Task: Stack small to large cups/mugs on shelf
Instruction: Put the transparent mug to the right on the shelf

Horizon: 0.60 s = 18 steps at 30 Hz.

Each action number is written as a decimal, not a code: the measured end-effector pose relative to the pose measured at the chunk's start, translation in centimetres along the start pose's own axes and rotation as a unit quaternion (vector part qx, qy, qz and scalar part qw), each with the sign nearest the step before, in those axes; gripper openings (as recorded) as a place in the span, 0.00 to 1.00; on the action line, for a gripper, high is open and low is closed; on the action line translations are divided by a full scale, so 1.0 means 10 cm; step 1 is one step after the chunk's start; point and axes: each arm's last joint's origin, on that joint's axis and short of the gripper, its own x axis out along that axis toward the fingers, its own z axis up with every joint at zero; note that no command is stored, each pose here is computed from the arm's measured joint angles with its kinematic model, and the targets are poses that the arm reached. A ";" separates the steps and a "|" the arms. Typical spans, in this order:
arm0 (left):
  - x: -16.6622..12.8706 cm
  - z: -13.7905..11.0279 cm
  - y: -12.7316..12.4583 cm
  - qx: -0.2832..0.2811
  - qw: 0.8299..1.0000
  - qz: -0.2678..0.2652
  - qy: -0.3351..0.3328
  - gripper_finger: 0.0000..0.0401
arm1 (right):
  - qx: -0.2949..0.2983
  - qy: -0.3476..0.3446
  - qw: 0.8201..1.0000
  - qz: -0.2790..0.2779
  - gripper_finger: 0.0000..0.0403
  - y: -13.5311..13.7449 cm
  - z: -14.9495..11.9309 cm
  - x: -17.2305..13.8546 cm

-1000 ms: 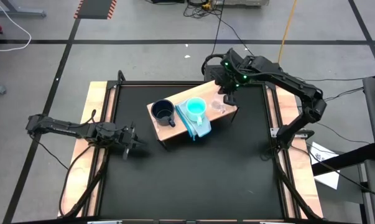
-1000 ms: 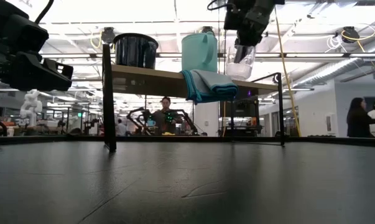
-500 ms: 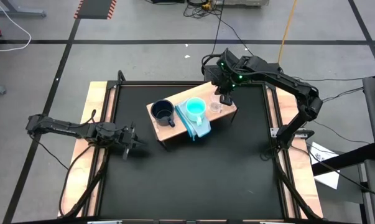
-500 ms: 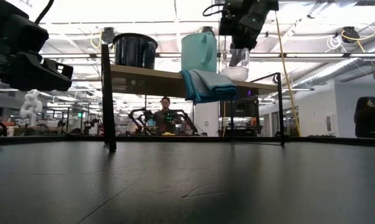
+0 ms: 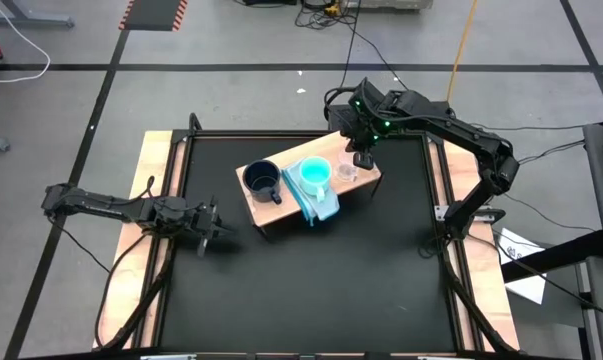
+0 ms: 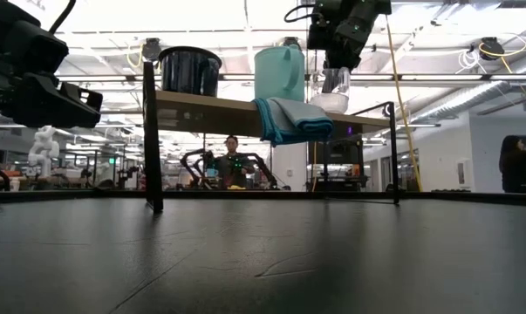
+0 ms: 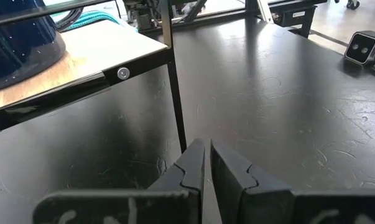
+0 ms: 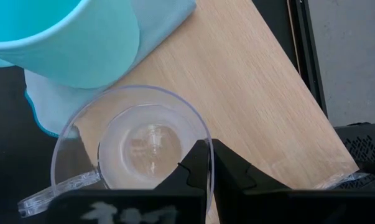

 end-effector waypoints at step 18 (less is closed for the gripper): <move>0.00 0.00 0.00 -0.001 1.000 0.000 0.001 0.08 | 0.004 -0.001 1.000 -0.001 0.00 0.00 0.00 0.00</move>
